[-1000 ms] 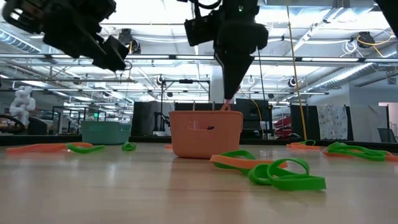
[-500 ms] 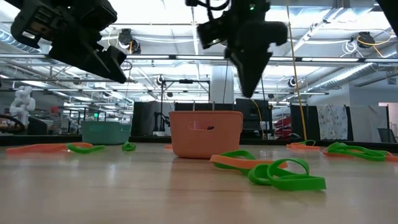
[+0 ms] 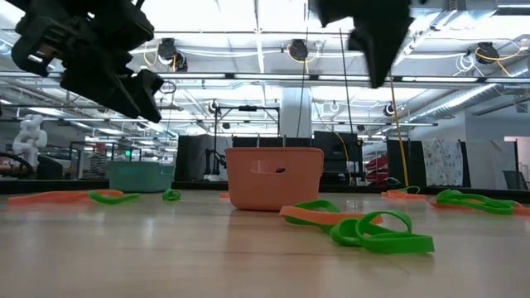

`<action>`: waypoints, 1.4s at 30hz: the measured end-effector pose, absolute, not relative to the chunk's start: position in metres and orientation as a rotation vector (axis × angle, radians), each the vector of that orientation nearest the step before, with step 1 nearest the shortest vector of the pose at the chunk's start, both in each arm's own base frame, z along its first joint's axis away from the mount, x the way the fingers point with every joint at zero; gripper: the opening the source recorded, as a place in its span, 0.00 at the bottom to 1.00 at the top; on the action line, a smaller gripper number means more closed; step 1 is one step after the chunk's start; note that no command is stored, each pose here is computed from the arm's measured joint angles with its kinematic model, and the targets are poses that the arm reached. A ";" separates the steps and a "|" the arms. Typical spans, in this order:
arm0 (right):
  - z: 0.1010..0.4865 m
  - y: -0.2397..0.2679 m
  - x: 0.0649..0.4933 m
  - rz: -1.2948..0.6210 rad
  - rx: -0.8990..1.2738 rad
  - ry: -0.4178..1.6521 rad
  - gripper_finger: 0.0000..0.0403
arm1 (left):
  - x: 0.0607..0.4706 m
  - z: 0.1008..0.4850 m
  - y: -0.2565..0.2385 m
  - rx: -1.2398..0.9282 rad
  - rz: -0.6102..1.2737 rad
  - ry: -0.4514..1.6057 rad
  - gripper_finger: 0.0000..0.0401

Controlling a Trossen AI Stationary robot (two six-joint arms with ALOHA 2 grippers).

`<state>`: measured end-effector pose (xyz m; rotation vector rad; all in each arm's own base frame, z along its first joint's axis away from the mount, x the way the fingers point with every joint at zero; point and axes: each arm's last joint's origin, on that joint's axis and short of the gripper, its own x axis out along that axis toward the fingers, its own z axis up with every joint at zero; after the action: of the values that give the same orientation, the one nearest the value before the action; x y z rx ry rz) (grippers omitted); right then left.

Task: Sort rubber bands into baskets
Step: Put the orange rubber band into the orange bin

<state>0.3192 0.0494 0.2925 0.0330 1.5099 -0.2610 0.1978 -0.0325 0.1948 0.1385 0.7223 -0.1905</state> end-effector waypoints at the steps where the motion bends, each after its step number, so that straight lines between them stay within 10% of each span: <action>1: 0.292 0.048 0.310 -0.272 0.046 1.503 0.24 | 0.198 0.195 -0.032 0.138 -0.188 0.723 0.50; 19: 0.193 0.024 0.208 -0.306 0.162 1.413 0.24 | 0.205 0.202 -0.023 0.127 -0.128 0.627 0.50; 42: 0.151 -0.012 0.190 -0.374 0.256 1.442 0.24 | 0.207 0.206 -0.023 0.194 -0.152 0.579 0.50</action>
<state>0.1903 -0.0116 0.1515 0.2562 1.4425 -0.3743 0.2075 -0.0230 0.2055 0.1940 0.5789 -0.1517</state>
